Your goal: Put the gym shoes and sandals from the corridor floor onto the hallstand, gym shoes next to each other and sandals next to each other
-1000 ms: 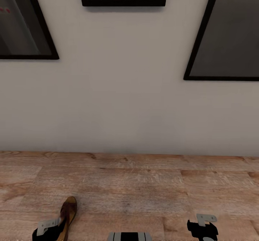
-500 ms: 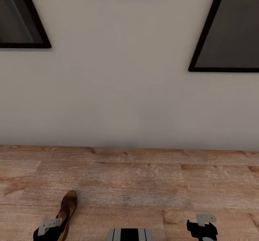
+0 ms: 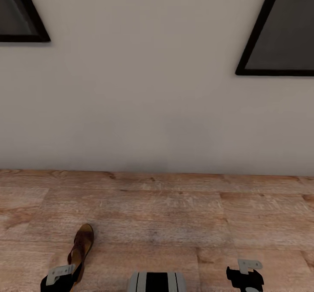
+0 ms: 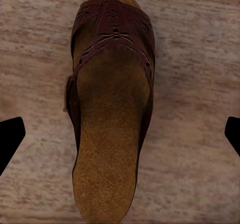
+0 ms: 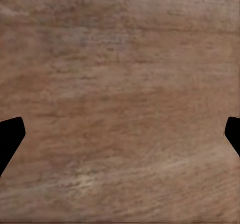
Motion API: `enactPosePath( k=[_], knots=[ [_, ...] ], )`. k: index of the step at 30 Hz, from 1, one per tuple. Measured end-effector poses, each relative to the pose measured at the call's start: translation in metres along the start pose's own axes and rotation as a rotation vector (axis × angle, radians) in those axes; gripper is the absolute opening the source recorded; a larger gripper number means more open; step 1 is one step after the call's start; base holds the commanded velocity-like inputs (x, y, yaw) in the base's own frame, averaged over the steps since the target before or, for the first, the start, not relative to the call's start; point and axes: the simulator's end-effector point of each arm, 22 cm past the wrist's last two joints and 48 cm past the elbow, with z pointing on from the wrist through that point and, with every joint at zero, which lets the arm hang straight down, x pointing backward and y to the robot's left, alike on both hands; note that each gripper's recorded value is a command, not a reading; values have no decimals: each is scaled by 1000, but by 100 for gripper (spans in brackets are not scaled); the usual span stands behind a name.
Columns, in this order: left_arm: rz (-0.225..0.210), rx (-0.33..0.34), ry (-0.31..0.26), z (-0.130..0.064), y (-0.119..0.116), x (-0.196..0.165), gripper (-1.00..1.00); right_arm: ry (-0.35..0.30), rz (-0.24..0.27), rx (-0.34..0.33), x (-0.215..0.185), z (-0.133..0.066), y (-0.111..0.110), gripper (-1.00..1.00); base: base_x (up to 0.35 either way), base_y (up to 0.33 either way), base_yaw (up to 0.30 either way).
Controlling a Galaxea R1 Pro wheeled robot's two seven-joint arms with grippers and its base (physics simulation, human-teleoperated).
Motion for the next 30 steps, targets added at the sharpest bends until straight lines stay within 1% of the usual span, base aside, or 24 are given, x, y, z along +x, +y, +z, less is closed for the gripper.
enactPosePath(
  k=[30],
  knots=[
    [8,-13,122,2,6,58,100,115,-43,-5,59,15,8,100,0,0,0]
  ],
)
